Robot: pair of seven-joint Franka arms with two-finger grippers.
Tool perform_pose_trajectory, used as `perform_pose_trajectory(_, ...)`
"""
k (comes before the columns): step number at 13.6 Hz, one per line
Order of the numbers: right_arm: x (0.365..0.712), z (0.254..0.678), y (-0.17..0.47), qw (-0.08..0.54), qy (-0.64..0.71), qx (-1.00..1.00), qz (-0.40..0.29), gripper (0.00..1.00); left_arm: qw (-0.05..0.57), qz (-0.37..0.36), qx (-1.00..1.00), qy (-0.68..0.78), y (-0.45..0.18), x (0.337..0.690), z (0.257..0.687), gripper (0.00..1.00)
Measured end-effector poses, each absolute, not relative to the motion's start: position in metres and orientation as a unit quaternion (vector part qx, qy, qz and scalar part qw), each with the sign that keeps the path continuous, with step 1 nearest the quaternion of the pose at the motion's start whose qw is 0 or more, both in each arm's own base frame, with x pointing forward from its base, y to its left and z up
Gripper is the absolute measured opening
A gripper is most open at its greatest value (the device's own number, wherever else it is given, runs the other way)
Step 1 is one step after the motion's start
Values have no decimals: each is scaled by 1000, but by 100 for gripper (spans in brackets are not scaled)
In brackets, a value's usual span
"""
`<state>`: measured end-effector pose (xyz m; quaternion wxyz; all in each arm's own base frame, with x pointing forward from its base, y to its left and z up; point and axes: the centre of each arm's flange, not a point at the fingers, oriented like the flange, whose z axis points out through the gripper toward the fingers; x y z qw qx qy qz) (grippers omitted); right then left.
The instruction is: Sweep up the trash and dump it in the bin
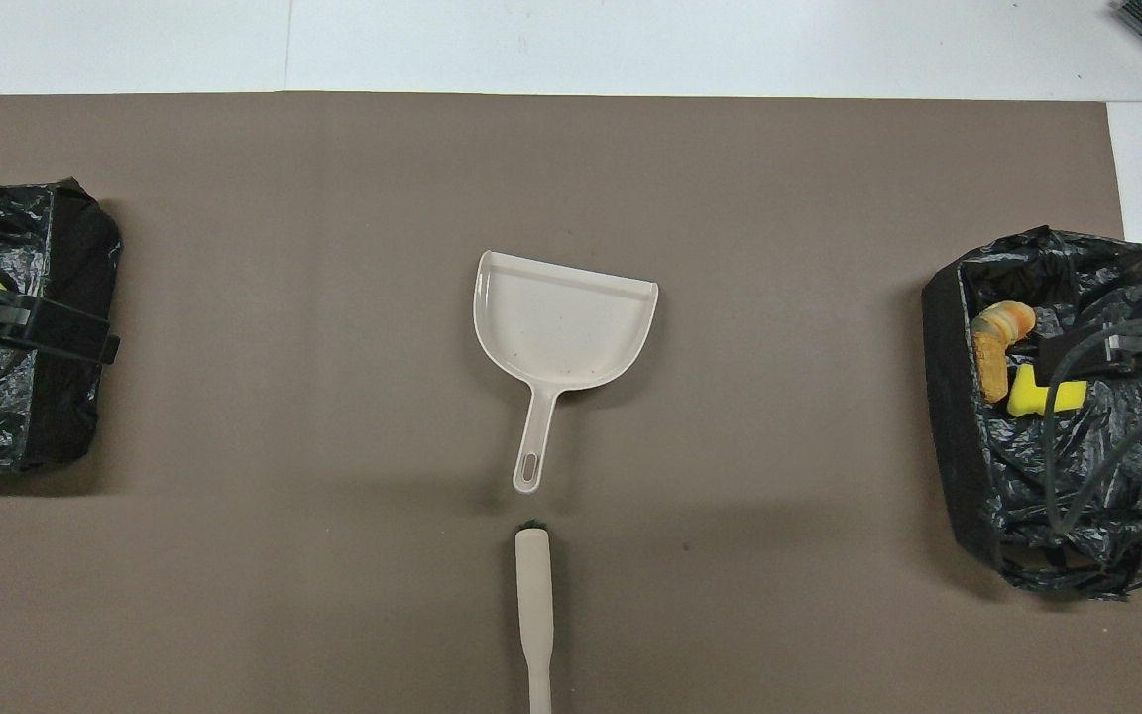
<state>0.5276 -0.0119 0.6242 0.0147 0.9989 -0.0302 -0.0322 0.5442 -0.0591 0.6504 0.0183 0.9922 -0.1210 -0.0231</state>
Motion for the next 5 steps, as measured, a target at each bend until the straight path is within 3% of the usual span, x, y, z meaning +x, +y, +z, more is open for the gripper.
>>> perform_pose_trajectory(5,528,624,-12,15,-30,999,-32,100,-6,-23,995,-101,-48,544,651,100)
